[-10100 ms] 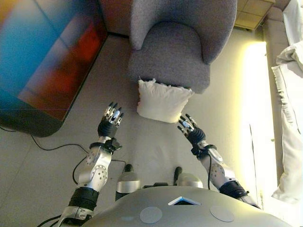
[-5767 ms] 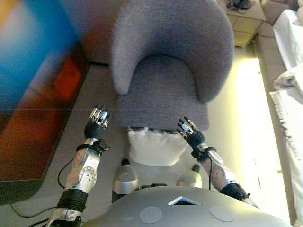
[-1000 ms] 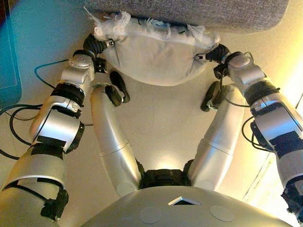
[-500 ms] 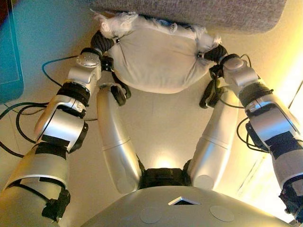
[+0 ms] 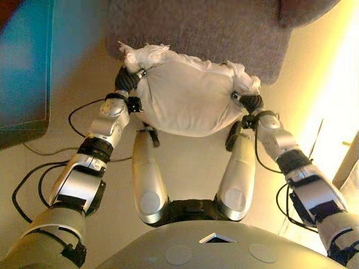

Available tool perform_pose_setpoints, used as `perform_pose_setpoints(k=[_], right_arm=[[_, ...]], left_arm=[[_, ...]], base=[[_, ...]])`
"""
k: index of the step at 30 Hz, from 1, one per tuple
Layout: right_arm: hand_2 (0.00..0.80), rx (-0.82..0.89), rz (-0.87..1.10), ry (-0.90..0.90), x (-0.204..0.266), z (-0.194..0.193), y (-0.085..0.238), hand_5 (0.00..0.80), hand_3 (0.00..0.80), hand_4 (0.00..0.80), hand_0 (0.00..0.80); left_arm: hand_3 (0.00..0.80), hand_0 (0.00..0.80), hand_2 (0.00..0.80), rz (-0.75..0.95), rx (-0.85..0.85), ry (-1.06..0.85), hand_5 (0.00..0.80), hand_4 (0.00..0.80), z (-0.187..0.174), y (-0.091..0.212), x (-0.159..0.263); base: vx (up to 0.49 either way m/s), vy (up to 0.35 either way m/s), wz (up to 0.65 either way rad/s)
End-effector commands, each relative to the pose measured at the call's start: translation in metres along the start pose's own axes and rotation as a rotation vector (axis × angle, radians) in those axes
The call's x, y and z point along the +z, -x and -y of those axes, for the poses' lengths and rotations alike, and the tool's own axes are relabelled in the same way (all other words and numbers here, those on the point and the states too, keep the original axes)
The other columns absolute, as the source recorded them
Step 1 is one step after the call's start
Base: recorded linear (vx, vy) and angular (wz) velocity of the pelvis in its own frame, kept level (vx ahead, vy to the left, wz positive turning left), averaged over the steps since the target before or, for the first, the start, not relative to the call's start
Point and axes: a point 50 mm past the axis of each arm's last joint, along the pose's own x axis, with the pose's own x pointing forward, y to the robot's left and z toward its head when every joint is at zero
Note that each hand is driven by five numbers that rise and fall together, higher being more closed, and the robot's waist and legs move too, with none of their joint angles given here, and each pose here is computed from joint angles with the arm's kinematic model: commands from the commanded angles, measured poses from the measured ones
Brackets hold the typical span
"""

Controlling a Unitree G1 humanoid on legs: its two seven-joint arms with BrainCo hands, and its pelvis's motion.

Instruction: Pick up the cushion and take it to the sofa

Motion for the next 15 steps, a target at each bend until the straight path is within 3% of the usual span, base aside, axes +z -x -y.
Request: perform_pose_setpoints(k=[1, 6, 10, 15], right_arm=[[0.800, 0.075, 0.285, -0.121, 0.040, -0.020, 0.003, 0.800, 0.800, 0.800, 0.800], [0.800, 0.159, 0.228, -0.209, 0.029, -0.033, 0.012, 0.800, 0.800, 0.800, 0.800], [0.800, 0.209, 0.234, -0.150, 0.027, -0.042, 0.023, 0.800, 0.800, 0.800, 0.800], [0.800, 0.186, 0.216, -0.203, 0.021, -0.045, 0.024, 0.800, 0.800, 0.800, 0.800]], left_arm=[[0.800, 0.800, 0.800, 0.187, -0.120, 0.097, 0.800, 0.800, 0.039, 0.006, 0.024], [0.800, 0.800, 0.800, 0.179, -0.045, 0.136, 0.800, 0.800, 0.025, 0.028, 0.005], [0.800, 0.800, 0.800, 0.173, -0.008, 0.212, 0.800, 0.800, 0.007, 0.050, -0.004], [0.800, 0.800, 0.800, 0.145, 0.007, 0.187, 0.800, 0.800, 0.007, 0.051, -0.008]], base=[[0.145, -0.060, -0.24], [0.272, -0.005, -0.44], [0.392, 0.030, -0.76], [0.178, 0.017, -0.14]])
